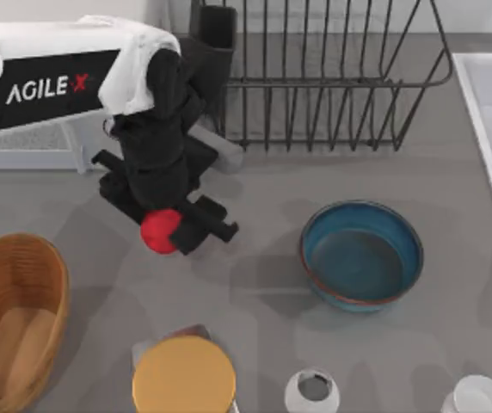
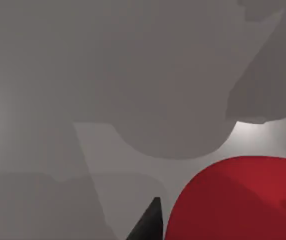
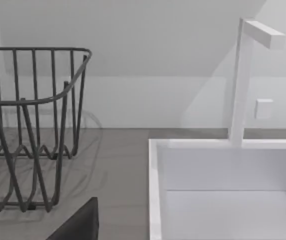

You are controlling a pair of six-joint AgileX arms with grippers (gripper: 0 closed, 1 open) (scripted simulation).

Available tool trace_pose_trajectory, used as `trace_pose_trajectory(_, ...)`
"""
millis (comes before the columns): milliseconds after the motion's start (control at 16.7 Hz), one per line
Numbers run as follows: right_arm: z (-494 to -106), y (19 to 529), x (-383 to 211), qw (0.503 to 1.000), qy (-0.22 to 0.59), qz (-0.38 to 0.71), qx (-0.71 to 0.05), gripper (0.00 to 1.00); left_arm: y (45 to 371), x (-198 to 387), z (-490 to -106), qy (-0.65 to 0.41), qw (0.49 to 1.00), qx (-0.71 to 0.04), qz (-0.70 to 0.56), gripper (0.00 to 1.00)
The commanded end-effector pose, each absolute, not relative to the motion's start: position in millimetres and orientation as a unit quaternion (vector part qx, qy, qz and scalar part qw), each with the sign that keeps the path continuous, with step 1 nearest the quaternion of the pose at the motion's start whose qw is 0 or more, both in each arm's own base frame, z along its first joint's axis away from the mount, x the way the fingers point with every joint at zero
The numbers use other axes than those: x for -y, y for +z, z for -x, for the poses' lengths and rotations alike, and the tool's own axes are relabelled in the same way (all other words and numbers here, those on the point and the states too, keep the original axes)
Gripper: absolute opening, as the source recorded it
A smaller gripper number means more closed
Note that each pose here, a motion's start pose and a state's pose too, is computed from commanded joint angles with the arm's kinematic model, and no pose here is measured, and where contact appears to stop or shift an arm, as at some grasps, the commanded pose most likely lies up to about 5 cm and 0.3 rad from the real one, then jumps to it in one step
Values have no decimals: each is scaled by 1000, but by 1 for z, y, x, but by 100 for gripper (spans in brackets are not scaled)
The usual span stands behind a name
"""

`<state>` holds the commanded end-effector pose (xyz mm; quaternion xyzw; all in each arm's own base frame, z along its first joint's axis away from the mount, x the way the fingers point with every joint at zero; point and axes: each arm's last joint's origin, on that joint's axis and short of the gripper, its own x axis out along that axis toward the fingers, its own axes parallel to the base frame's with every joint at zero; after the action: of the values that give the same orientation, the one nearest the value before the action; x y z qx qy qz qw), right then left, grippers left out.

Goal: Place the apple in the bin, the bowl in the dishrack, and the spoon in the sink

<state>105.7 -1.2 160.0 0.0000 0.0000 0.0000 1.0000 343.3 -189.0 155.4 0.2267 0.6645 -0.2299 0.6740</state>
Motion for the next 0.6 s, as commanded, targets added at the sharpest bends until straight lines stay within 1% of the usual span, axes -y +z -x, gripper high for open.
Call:
trace_pose_trajectory(300,-106,160,1,1000,0,0,0,100,208,186,-340,-229,673,-667,-226,0)
trace_pose_trajectory(420,-106,160,1,1000,0,0,0,100,214,186,-339,-229,674,-665,-226,0)
trace_pose_trajectory(600,-106,160,1,1000,0,0,0,100,212,185,-340,-229,673,-666,-226,0)
